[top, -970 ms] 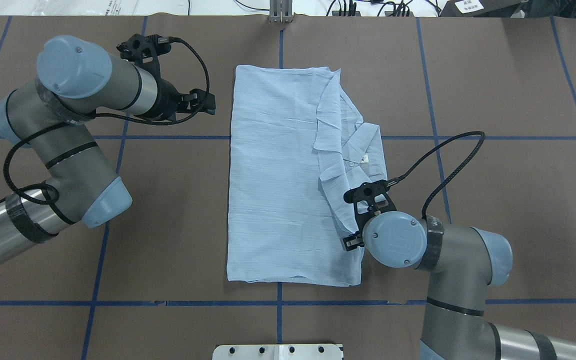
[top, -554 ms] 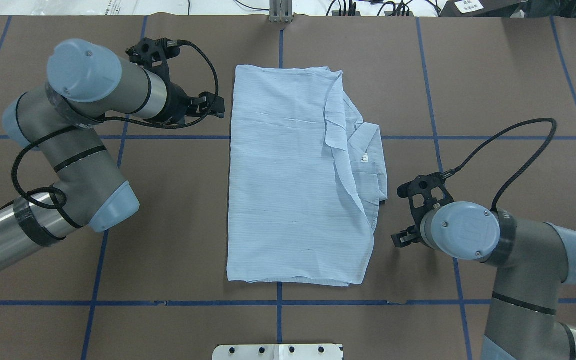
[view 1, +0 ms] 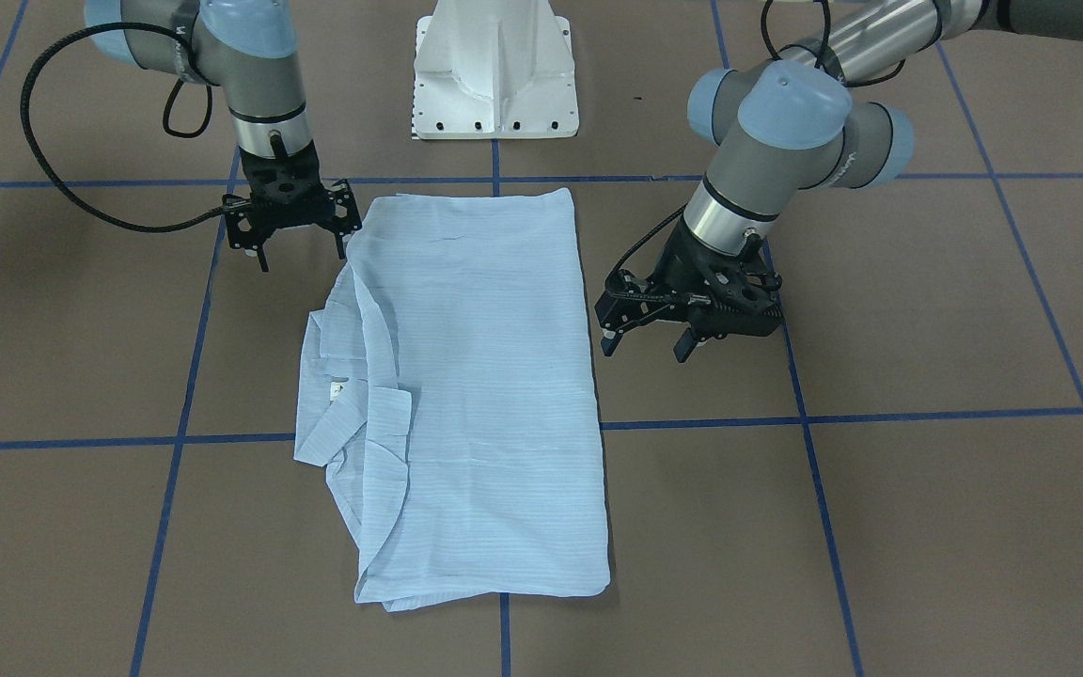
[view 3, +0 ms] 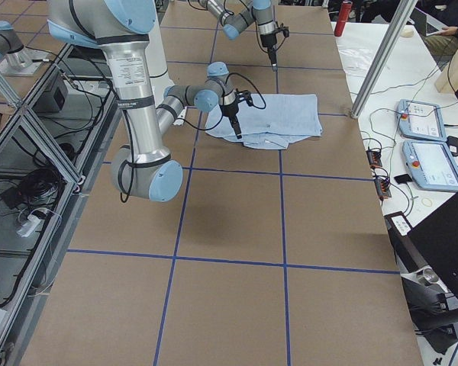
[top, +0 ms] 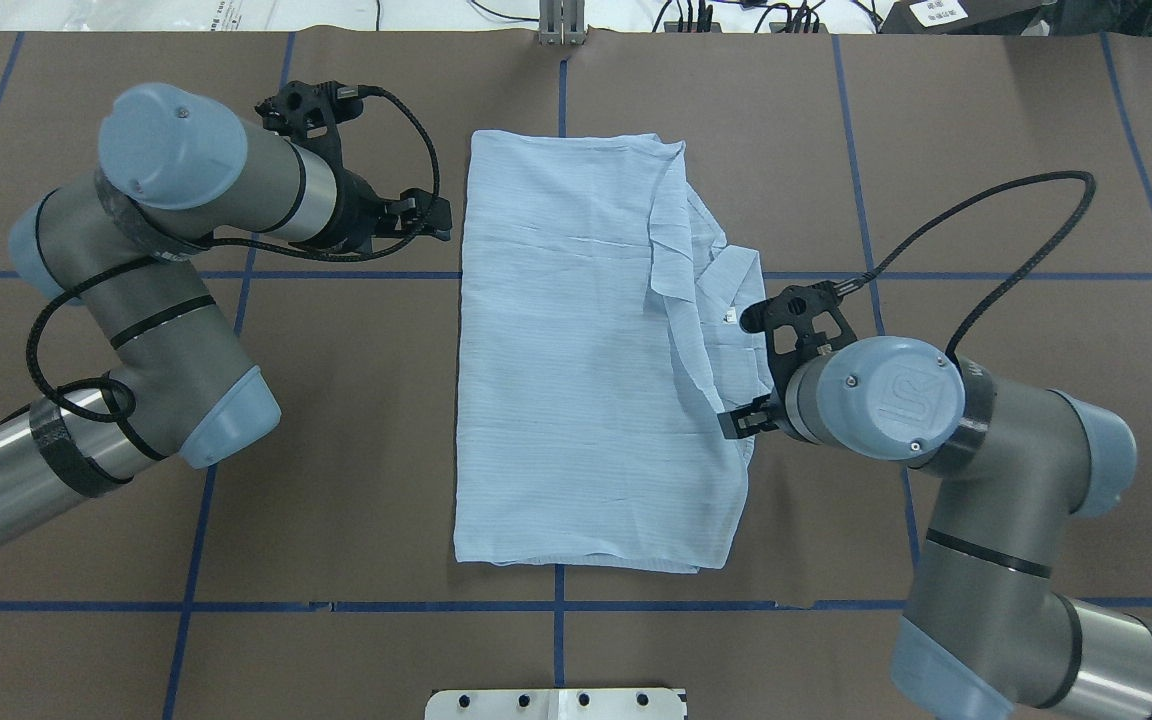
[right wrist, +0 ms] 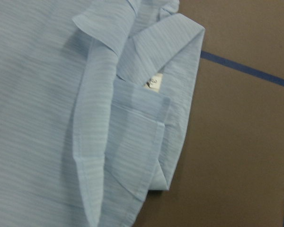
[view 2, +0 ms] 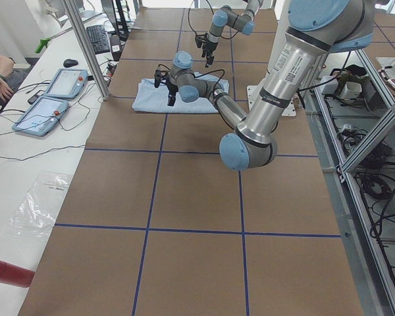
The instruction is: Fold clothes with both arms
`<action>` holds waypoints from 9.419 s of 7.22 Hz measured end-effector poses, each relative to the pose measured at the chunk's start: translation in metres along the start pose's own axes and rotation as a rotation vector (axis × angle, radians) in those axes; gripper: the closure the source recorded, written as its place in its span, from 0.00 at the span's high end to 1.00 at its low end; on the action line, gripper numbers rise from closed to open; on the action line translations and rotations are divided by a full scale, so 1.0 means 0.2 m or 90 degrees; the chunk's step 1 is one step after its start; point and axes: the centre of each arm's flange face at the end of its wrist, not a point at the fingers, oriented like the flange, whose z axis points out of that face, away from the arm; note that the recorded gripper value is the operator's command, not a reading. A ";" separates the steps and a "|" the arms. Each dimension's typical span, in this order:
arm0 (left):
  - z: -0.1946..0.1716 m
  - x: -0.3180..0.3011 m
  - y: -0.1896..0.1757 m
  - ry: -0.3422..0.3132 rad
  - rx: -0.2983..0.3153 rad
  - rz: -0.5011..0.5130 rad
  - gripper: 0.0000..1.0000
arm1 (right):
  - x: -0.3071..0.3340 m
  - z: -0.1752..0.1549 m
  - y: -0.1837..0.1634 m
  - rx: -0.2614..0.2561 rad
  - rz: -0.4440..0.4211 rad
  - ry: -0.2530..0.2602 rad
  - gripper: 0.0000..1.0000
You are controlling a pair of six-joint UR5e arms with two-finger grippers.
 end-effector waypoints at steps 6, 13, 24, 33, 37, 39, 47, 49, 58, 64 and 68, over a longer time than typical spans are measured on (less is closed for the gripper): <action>0.11 -0.09 -0.01 0.007 0.002 0.004 1.00 | -0.23 0.29 -0.22 -0.017 -0.022 0.044 1.00; 0.05 0.03 -0.02 0.033 0.008 0.002 1.00 | 0.48 0.38 -0.39 -0.061 -0.061 0.104 1.00; 0.07 0.28 1.38 -0.076 -0.161 -0.176 0.91 | 0.48 -0.26 -0.17 -0.109 0.157 -0.106 1.00; 0.21 0.27 1.41 -0.122 -0.135 -0.171 0.51 | 0.40 -0.26 -0.09 -0.123 0.145 -0.116 1.00; 0.22 0.27 1.39 -0.123 -0.128 -0.169 0.46 | 0.40 -0.25 -0.09 -0.124 0.145 -0.115 1.00; 0.22 0.27 1.38 -0.122 -0.129 -0.168 0.46 | 0.40 -0.25 -0.09 -0.124 0.145 -0.115 1.00; 0.21 0.28 1.40 -0.120 -0.137 -0.167 0.00 | 0.37 -0.25 -0.08 -0.129 0.167 -0.117 1.00; 0.19 0.30 1.40 -0.113 -0.137 -0.167 0.00 | 0.27 -0.25 -0.04 -0.134 0.195 -0.116 1.00; 0.15 0.37 1.32 -0.091 -0.127 -0.172 0.00 | -0.48 0.09 0.36 -0.130 0.518 -0.012 1.00; 0.15 0.37 1.31 -0.092 -0.125 -0.173 0.00 | -0.52 0.19 0.52 -0.153 0.513 0.017 1.00; 0.16 0.36 1.31 -0.094 -0.122 -0.173 0.00 | -0.53 0.18 0.54 -0.156 0.510 0.016 0.60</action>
